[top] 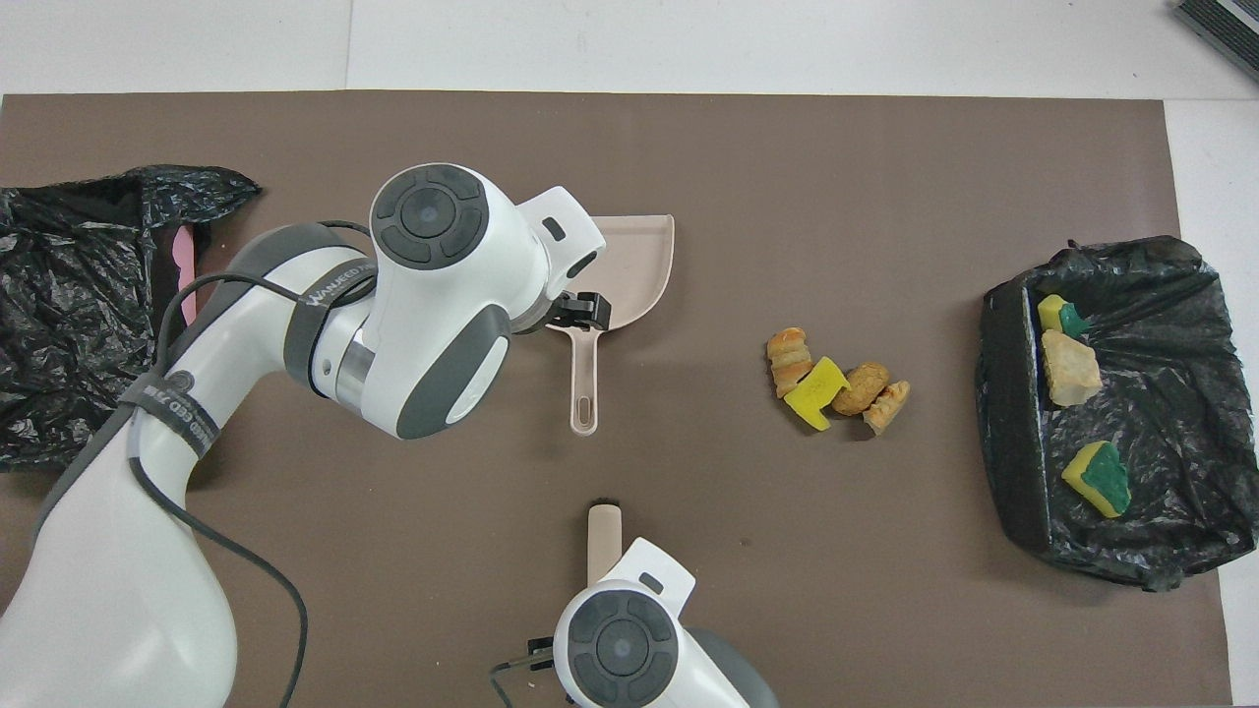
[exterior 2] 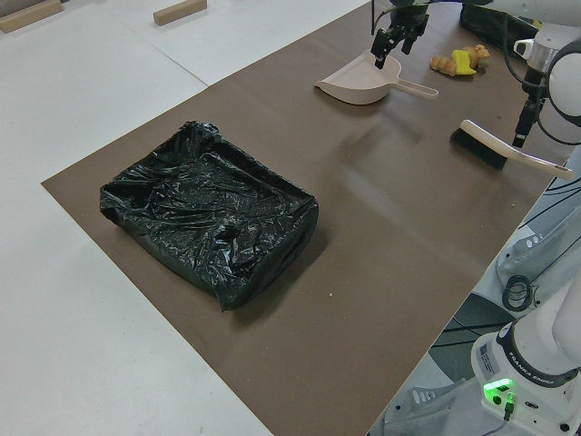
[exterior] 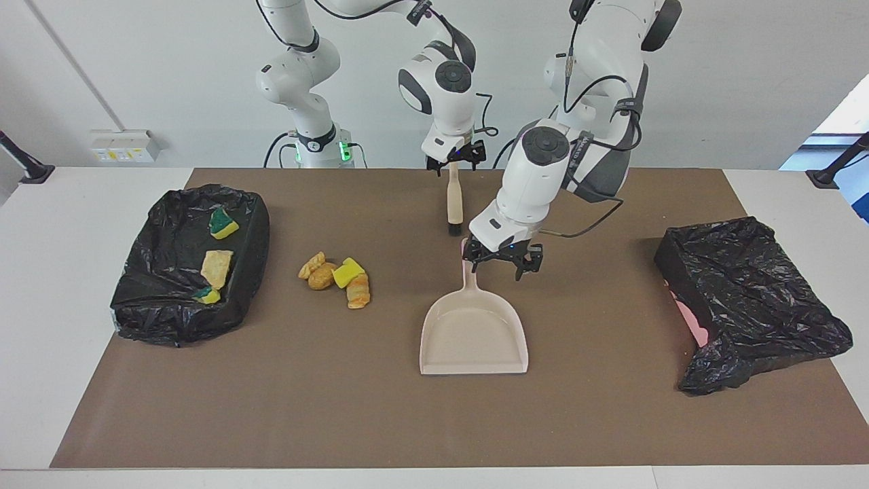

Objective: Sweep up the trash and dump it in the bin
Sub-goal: 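Grasp the dustpan handle with the left gripper while the right gripper releases it, then pick up the brush with the right gripper and move it beyond the trash, then sweep the brown trash pieces with the right gripper's brush into the dustpan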

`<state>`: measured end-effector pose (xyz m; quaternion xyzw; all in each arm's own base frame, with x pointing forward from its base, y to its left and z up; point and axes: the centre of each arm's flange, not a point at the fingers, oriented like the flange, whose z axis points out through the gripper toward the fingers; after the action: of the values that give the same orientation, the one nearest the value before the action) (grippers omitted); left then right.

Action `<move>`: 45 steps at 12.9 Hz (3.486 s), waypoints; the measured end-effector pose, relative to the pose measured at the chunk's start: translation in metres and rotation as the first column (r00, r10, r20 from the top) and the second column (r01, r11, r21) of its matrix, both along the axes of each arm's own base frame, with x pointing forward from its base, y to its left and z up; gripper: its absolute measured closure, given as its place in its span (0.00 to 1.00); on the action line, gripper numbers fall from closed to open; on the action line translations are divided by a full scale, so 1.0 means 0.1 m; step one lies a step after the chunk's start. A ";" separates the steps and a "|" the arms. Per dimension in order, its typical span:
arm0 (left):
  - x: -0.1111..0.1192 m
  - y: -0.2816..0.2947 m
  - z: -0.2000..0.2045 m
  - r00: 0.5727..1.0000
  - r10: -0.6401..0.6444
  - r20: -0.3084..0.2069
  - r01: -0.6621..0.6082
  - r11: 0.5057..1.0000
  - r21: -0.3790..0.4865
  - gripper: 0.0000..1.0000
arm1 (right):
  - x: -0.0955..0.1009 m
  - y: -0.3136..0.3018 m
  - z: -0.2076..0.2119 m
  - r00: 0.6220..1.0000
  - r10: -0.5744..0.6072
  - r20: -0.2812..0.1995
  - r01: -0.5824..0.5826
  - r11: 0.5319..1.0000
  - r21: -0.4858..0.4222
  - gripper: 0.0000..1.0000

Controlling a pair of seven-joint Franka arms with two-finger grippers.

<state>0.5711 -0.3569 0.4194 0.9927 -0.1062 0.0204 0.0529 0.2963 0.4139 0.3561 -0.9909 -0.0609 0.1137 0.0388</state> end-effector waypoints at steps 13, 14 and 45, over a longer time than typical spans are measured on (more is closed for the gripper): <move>-0.19 -0.33 -0.68 0.998 0.033 -0.052 -0.031 0.999 0.038 0.30 | -0.56 0.03 -0.30 0.999 -0.005 -0.045 0.003 1.000 -0.026 0.29; -0.19 -0.33 -0.68 0.998 0.032 -0.052 -0.030 0.999 0.038 0.39 | -0.56 0.02 -0.31 0.999 -0.005 -0.046 0.003 1.000 -0.028 0.46; -0.78 -0.21 -0.51 0.442 -0.854 -0.275 0.896 0.406 0.181 0.67 | 1.52 -3.35 -0.16 0.997 0.056 -0.057 -0.074 0.919 -0.387 0.73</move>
<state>0.4935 -0.3782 0.3681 0.7832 -0.6079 -0.0957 -0.0886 0.4479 0.0787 0.3399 -0.9735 -0.0692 0.1471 -0.1609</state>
